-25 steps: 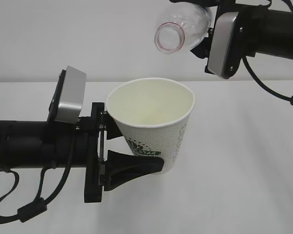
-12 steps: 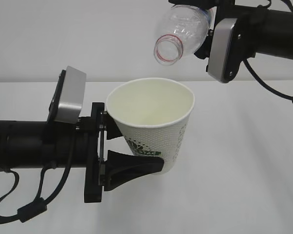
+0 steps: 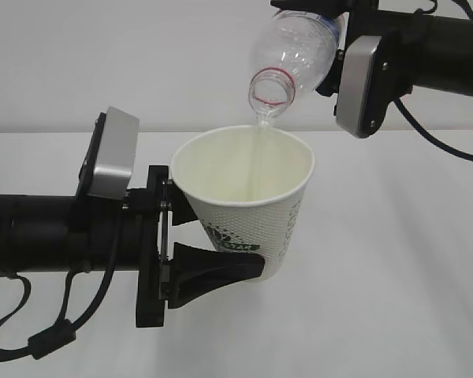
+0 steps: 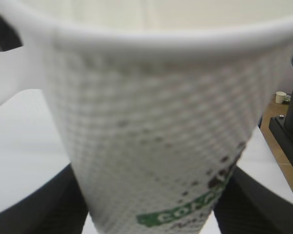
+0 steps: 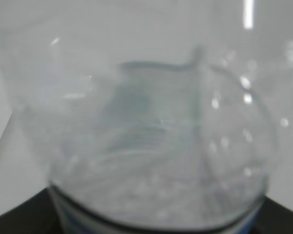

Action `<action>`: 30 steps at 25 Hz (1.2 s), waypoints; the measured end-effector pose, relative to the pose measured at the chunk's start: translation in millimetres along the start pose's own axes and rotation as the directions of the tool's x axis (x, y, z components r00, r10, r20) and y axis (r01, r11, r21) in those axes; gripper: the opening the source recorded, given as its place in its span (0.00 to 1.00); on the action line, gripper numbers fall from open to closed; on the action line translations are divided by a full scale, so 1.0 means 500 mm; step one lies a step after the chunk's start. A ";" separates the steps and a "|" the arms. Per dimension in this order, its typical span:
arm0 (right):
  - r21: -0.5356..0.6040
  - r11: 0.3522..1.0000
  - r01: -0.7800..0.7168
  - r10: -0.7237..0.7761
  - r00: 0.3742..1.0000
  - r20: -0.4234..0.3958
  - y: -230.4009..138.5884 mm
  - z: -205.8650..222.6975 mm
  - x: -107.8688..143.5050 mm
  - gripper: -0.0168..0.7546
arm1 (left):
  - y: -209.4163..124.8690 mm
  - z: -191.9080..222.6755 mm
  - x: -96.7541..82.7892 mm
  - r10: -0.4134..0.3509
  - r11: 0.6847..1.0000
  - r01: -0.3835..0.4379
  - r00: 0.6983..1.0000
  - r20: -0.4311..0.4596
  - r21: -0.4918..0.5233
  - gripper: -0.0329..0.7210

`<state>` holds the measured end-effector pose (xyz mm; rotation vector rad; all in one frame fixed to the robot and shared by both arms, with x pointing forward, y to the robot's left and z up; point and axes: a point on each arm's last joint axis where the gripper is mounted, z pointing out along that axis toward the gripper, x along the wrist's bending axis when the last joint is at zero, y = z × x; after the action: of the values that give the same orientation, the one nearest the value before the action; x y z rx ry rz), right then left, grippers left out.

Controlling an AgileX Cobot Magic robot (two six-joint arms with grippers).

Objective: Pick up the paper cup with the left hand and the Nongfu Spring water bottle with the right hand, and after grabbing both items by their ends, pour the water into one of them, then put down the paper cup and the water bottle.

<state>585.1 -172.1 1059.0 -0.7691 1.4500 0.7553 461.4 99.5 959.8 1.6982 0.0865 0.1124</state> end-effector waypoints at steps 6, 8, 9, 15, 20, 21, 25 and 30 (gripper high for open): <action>0.000 1.000 0.002 -0.002 1.000 0.000 0.000 0.000 0.000 0.60 | 0.000 0.000 0.000 0.000 1.000 0.000 1.000 0.000 0.000 0.74; 0.000 1.000 0.002 -0.002 1.000 0.000 0.000 0.000 0.000 0.60 | 0.000 0.000 0.000 0.000 1.000 0.000 1.000 0.000 0.000 0.74; 0.000 1.000 0.002 -0.002 1.000 0.000 0.000 0.000 0.000 0.60 | 0.000 0.000 0.000 0.000 1.000 0.000 1.000 0.000 0.000 0.74; 0.000 1.000 0.002 -0.002 1.000 0.000 0.000 0.000 0.000 0.60 | 0.000 0.000 0.000 0.000 1.000 0.000 1.000 0.001 -0.002 0.74; 0.000 1.000 0.002 -0.002 1.000 0.000 0.000 0.000 0.000 0.60 | 0.000 0.000 0.000 0.000 1.000 0.000 1.000 0.001 -0.002 0.74; 0.000 1.000 0.002 -0.002 1.000 0.000 0.000 0.000 0.000 0.60 | 0.000 0.000 0.000 0.000 1.000 0.000 1.000 0.001 -0.002 0.74; 0.000 1.000 0.002 -0.002 1.000 0.000 0.000 0.000 0.000 0.60 | 0.000 0.000 0.000 0.000 1.000 0.000 1.000 0.001 -0.002 0.74; 0.000 1.000 0.004 -0.004 1.000 0.000 0.000 0.000 0.000 0.60 | 0.000 0.000 0.000 0.000 1.000 0.000 1.000 0.001 -0.002 0.74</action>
<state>585.1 -172.1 1059.0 -0.7716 1.4482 0.7525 461.3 99.5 959.9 1.6967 0.0858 0.1118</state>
